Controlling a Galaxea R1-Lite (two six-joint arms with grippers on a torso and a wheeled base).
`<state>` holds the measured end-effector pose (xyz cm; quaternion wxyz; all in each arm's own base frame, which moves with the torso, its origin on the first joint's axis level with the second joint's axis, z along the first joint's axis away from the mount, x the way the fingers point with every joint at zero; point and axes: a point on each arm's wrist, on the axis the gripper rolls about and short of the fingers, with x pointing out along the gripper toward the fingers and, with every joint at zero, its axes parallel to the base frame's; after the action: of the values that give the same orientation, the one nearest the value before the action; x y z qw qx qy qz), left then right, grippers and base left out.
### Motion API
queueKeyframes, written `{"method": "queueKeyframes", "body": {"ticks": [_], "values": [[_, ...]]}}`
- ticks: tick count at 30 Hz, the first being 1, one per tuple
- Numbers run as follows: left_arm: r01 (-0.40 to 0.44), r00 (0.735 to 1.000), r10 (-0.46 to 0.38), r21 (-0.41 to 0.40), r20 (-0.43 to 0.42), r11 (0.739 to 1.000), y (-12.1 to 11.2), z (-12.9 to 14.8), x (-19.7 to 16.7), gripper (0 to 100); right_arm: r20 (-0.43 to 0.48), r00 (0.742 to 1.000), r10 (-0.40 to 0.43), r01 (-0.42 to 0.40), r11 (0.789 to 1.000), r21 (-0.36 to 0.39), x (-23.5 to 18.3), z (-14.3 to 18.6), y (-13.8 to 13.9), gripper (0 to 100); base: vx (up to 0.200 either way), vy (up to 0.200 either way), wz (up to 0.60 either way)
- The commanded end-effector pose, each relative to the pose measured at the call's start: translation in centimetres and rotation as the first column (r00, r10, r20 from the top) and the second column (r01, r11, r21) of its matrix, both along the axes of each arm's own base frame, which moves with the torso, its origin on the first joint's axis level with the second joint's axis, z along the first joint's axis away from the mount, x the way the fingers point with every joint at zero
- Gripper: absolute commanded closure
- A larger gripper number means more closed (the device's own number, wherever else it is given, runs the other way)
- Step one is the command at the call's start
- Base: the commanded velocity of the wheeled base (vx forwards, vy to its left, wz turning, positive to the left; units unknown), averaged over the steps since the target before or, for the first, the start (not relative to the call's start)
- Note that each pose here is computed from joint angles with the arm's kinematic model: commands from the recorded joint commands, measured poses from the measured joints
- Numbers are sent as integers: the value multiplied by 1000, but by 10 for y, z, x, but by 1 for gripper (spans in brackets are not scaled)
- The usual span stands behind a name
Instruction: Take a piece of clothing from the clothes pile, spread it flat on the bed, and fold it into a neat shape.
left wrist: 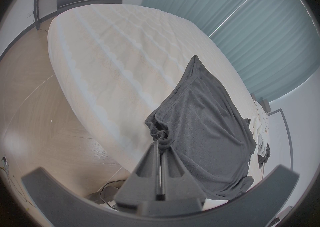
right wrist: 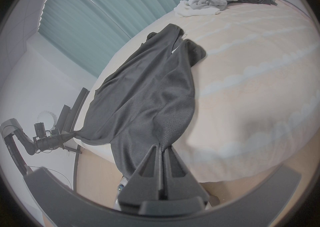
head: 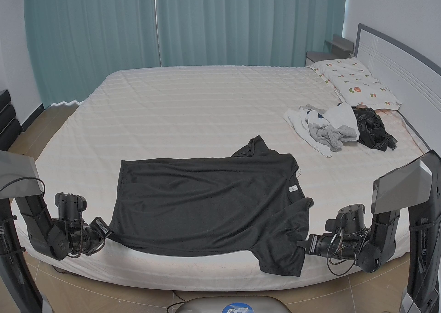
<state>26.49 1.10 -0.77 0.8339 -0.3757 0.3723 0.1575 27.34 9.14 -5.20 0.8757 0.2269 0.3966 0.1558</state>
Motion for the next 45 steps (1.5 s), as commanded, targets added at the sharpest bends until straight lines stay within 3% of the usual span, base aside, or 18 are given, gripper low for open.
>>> {"method": "queueKeyframes", "body": {"ticks": [1,11,18,34,41,45], "values": [[0,1000,0,2,0,1000,0,1,-1,100,9,999,-34,34,999,3,-9,8,-13,100,0,0,0],[-1,1000,0,23,29,1000,0,10,-10,100,52,997,-62,61,998,20,-41,29,-29,100,0,0,0],[36,998,-39,62,54,997,-1,8,-20,100,25,997,-72,71,997,12,-55,34,-36,100,0,0,0],[149,989,-151,164,1,975,-3,4,-48,100,27,996,-89,88,996,19,-65,46,-41,100,0,0,0],[167,986,-164,188,-30,968,-3,3,-54,100,-24,997,-75,75,997,-3,-75,55,-43,100,0,0,0],[233,972,-220,226,-82,946,-3,1,-68,100,-65,996,-65,63,998,-31,-81,57,-46,100,0,0,0]]}}
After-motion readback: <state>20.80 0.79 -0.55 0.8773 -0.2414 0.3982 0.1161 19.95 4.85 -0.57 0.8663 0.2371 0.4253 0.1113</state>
